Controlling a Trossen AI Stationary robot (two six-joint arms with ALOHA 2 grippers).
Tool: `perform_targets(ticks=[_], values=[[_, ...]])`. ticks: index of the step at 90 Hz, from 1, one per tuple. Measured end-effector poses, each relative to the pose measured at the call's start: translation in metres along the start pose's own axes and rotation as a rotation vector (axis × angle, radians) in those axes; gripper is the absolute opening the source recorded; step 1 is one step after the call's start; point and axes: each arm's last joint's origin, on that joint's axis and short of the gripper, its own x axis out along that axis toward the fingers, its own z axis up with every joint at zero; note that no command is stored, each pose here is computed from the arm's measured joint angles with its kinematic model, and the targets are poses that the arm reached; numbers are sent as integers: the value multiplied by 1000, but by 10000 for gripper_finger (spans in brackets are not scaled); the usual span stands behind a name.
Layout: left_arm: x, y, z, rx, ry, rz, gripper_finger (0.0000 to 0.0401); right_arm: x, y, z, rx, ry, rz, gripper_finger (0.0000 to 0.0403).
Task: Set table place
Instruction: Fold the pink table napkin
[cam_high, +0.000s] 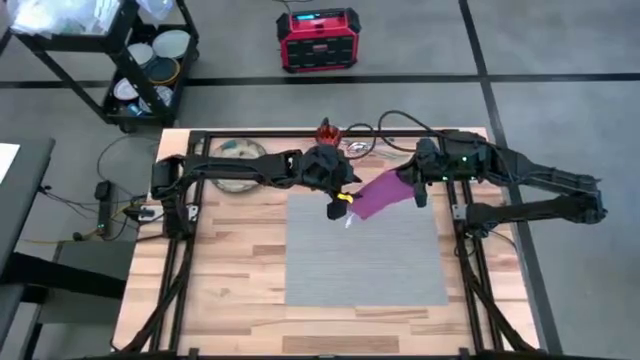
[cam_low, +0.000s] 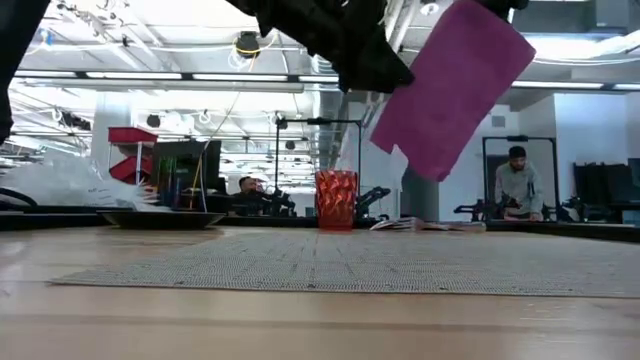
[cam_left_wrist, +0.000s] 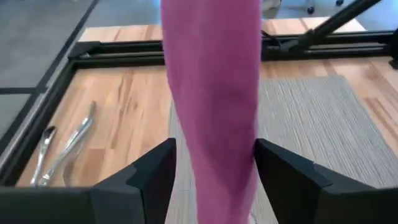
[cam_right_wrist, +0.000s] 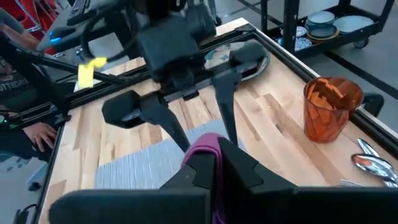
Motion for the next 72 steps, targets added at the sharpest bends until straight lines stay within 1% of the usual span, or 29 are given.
perform_targets(ticks=[6, 18, 22, 31, 39, 43, 47, 50, 55, 58, 65, 72], values=[[0, 0, -1, 0, 2, -12, 201, 0, 0, 0, 0, 0, 0, 0], [15, -1, -10, -8, 23, -25, 201, 0, 0, 1, -1, -8, 2, 0], [19, -2, -10, -10, -2, -33, 201, 0, 0, 1, -1, -11, 7, 0], [26, -3, -12, -25, -14, -42, 201, 0, 0, 1, 3, -13, 8, 0], [30, -3, -15, -28, -8, -44, 191, 0, 1, 1, 3, -14, 12, 0], [30, -3, -15, -25, -7, -53, 175, 0, 2, 2, 2, -17, 16, 0], [29, -4, -15, -8, -1, -86, 149, 0, 2, 2, 0, -16, 17, 0], [29, -5, -17, 1, 17, -112, 120, 0, 2, 2, -3, -19, 17, 0], [28, -6, -22, 5, 70, -140, 54, 0, 2, 2, -3, -17, 15, 0], [26, -7, -26, -3, 126, -155, 29, 0, 1, 2, -6, -16, 10, 0], [21, -9, -30, -8, 239, -175, 8, -1, -3, 1, -20, -6, -17, 0], [12, -11, -27, -15, 329, -192, 2, -3, -8, -1, -18, 17, -50, 1]])
